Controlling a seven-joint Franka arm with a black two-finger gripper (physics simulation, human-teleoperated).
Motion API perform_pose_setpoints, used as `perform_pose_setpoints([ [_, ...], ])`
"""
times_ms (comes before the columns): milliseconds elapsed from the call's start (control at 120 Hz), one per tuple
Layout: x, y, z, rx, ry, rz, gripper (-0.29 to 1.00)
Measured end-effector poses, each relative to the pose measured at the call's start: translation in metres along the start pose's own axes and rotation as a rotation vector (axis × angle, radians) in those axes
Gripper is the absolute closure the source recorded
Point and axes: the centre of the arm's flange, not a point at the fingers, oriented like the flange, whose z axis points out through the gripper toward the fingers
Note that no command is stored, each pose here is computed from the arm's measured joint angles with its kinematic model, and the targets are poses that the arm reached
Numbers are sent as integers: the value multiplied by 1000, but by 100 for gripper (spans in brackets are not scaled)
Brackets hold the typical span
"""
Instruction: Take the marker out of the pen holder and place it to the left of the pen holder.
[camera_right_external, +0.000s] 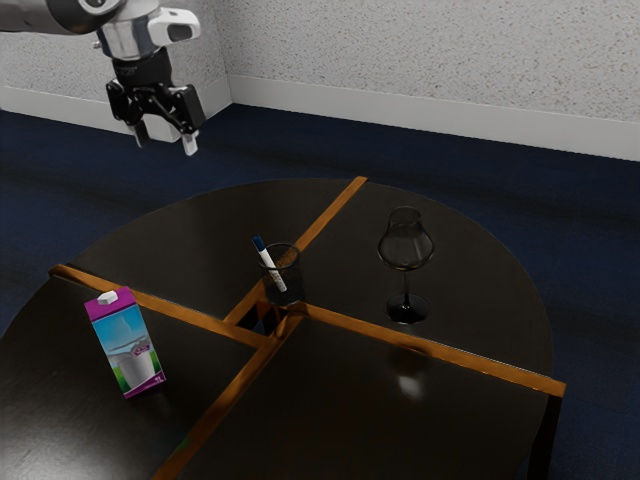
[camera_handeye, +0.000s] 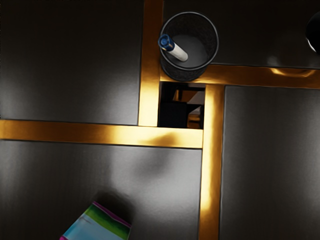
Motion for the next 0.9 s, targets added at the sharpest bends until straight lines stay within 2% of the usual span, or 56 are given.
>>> perform_pose_setpoints([
  [83, 3, 2, 5, 3, -8, 5, 0],
  [133, 31, 4, 30, 25, -31, 12, 0],
  [208, 88, -33, 107, 42, -92, -66, 0],
  [275, 115, -75, 180, 25, -147, -164, 0],
  [400, 141, -80, 262, -32, -160, -221, 0],
  [508, 153, -70, 272, -136, -93, -293, 0],
  [600, 159, -62, 272, -190, -58, -346, 0],
  [733, 162, -29, 275, -234, -51, -365, 0],
  [900, 166, -29, 294, -256, -58, -424, 0],
])
